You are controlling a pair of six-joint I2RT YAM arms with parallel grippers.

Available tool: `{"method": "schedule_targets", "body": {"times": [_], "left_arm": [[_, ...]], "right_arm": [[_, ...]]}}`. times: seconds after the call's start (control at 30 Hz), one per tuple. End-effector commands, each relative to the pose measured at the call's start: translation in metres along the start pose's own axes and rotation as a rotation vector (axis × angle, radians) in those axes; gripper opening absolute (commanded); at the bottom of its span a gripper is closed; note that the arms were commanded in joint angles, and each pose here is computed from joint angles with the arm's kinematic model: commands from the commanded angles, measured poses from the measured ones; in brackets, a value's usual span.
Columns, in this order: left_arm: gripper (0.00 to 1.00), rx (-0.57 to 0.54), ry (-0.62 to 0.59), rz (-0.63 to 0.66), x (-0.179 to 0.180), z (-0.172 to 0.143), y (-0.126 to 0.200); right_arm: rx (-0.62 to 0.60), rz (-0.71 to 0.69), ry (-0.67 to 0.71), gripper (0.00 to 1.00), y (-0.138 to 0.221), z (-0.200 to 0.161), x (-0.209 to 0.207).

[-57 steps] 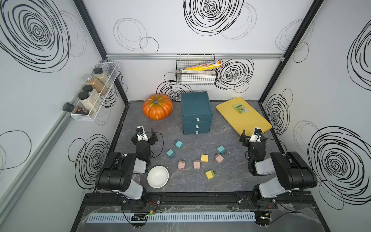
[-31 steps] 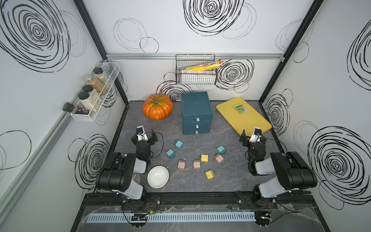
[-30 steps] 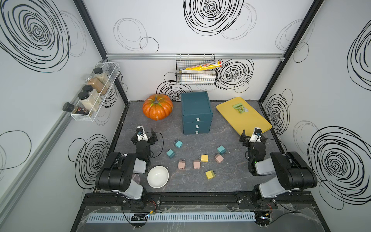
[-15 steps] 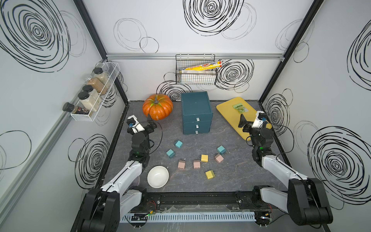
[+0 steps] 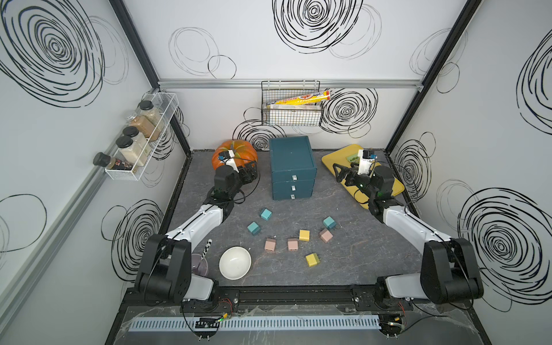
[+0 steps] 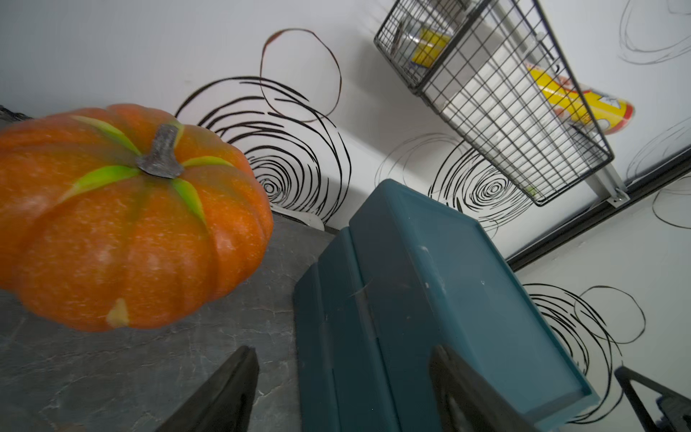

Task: Place the plugs into the drawer by color
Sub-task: Adjust the storage box at the center of the board.

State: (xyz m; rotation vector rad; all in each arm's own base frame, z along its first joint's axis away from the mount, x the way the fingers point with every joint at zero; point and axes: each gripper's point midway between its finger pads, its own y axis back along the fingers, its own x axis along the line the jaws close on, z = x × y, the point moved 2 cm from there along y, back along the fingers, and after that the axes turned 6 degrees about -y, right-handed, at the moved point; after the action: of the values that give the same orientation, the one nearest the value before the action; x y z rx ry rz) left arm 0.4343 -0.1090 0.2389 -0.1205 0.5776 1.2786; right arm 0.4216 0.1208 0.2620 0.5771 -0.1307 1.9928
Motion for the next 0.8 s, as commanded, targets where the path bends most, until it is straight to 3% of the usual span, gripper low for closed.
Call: {"method": "schedule_targets", "body": {"times": [0.0, 0.13, 0.23, 0.33, 0.4, 0.47, 0.6, 0.77], "left_arm": [[0.80, 0.017, -0.018, -0.088, -0.031, 0.006, -0.011], [0.74, 0.133, -0.002, -0.130, -0.039, -0.003, -0.046], [0.71, 0.138, -0.003, -0.133, -0.038, -0.005, -0.061], [0.69, 0.175, -0.001, -0.153, -0.041, -0.013, -0.076], [0.62, 0.209, -0.017, -0.132, -0.041, -0.019, -0.085], [0.57, 0.221, -0.015, -0.124, -0.038, -0.024, -0.090], [0.57, 0.207, -0.010, -0.163, -0.042, -0.026, -0.089], [0.44, 0.237, 0.017, -0.197, -0.047, -0.035, -0.087]], "right_arm": [[0.132, 0.122, -0.083, 1.00, -0.020, -0.006, 0.021], [0.178, 0.190, -0.060, 0.95, -0.047, -0.003, 0.040], [0.237, 0.183, -0.001, 0.87, -0.068, -0.009, 0.051], [0.294, 0.189, 0.022, 0.75, -0.085, -0.022, 0.055], [0.353, 0.183, 0.020, 0.66, -0.098, -0.032, 0.050], [0.388, 0.201, 0.019, 0.60, -0.104, -0.040, 0.050], [0.375, 0.227, 0.010, 0.48, -0.104, -0.046, 0.056], [0.424, 0.246, 0.019, 0.43, -0.104, -0.058, 0.072]]}}
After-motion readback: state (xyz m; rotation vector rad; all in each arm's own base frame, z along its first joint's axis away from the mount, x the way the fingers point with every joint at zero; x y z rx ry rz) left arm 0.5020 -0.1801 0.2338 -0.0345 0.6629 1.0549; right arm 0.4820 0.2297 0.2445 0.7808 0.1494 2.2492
